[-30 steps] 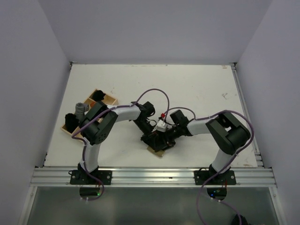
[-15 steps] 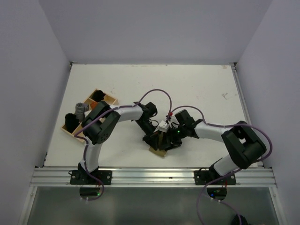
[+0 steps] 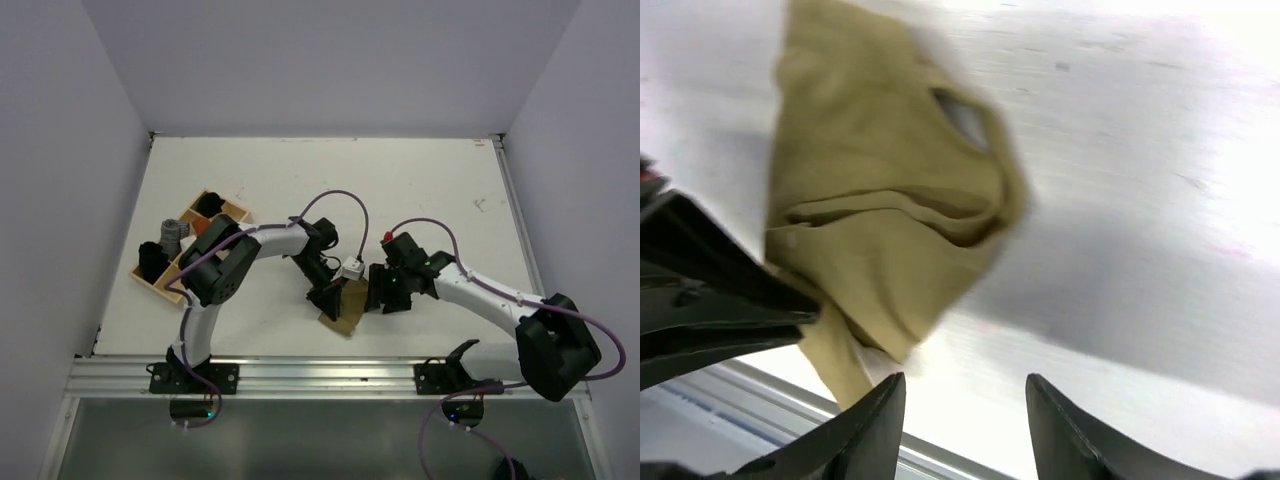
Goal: Roll the underwear
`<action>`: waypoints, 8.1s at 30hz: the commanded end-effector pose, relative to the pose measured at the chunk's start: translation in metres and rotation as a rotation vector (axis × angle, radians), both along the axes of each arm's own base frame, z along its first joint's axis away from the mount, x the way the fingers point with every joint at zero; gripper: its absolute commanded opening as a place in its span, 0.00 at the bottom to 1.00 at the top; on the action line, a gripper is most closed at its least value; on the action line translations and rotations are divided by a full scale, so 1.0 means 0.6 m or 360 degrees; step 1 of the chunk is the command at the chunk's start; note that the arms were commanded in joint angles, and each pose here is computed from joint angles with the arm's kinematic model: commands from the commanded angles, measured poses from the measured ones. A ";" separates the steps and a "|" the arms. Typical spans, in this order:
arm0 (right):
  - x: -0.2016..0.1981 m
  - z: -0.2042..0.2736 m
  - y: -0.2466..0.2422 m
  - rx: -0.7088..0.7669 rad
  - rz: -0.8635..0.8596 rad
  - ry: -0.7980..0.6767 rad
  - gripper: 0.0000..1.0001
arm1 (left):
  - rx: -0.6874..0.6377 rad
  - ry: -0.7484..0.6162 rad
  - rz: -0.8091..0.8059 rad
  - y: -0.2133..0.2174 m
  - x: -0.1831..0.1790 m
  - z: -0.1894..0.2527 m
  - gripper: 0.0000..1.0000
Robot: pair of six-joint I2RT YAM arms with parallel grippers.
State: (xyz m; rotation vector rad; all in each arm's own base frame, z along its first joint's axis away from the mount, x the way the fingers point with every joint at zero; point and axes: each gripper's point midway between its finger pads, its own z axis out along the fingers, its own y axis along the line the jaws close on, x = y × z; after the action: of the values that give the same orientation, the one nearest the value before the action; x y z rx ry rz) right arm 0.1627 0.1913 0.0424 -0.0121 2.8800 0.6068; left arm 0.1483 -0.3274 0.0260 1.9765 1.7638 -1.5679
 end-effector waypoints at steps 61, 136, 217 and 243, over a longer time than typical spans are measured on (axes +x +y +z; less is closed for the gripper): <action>-0.047 -0.052 0.128 -0.1174 0.1550 -0.0686 0.53 | 0.0280 -0.0009 -0.0014 0.006 0.033 -0.048 0.04; 0.008 -0.097 0.200 0.0507 0.1130 0.0221 0.13 | -0.0253 -0.0175 0.1853 0.202 0.409 0.299 0.13; 0.073 -0.046 0.076 0.0323 0.0371 0.0325 0.47 | -0.0023 -0.0246 -0.0095 0.036 0.095 -0.012 0.01; 0.044 0.176 0.106 -0.0349 0.0482 -0.1047 0.49 | 0.0205 -0.0080 0.0043 0.013 0.123 -0.011 0.04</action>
State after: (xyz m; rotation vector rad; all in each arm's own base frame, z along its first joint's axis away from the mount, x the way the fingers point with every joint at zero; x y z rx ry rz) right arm 0.1753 0.2409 0.1320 -0.4822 2.4126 0.3074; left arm 0.2132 -0.3170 0.0307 1.9761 1.9118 -1.4915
